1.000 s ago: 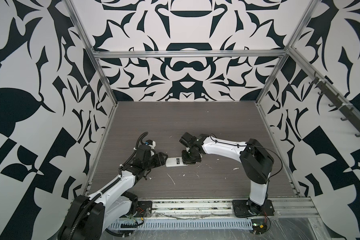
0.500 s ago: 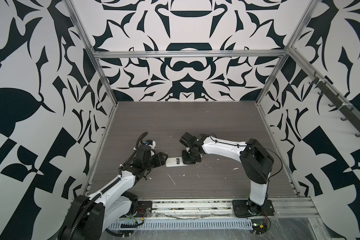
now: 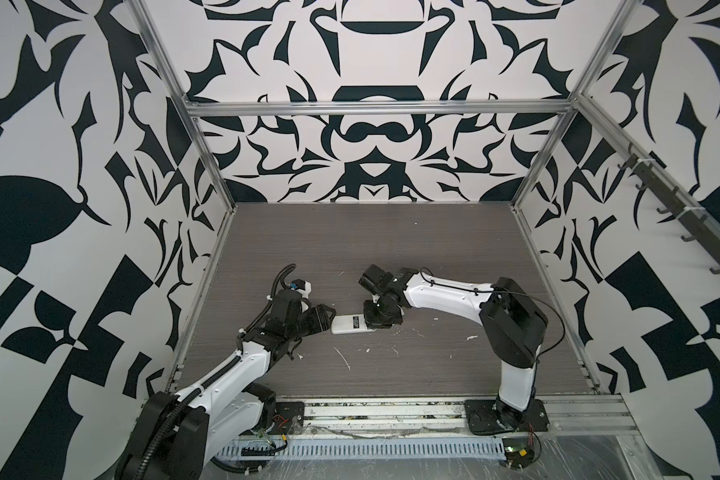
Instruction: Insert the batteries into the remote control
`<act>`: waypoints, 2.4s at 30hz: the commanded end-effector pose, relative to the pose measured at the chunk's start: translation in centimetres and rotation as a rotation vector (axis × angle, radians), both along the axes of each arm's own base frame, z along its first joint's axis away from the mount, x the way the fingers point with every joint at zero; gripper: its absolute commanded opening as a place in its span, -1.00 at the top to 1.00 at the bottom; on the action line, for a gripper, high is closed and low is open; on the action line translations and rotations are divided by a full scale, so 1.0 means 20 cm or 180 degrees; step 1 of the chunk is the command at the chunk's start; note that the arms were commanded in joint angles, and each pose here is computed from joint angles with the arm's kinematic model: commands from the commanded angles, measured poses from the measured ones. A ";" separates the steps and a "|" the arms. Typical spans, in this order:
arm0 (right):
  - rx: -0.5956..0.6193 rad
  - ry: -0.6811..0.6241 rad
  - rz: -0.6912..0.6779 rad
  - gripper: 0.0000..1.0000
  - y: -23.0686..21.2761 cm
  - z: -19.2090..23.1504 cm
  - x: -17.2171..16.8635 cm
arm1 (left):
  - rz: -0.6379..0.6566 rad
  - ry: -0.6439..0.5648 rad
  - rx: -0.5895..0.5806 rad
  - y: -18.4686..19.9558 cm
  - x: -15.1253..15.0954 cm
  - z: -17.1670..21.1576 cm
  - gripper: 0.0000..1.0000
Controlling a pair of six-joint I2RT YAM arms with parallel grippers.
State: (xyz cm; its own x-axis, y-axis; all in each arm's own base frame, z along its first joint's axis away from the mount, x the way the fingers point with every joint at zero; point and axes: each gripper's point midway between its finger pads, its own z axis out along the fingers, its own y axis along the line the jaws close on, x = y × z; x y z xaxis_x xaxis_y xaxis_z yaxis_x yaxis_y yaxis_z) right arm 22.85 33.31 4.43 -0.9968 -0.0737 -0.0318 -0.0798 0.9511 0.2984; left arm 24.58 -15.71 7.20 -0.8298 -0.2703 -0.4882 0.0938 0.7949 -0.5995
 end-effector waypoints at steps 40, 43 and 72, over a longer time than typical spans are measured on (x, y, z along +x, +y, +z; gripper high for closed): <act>-0.0153 -0.0165 0.0191 0.87 0.02 0.05 0.01 | -0.0030 -0.0007 -0.0022 0.00 -0.01 0.00 -0.21; -0.0163 -0.0157 0.0203 0.84 0.02 0.04 0.01 | -0.0034 -0.0013 -0.0024 -0.01 -0.01 0.00 -0.21; -0.0110 -0.0283 0.0215 0.54 0.04 0.10 0.04 | -0.0033 -0.0023 -0.0029 0.00 -0.02 0.00 -0.21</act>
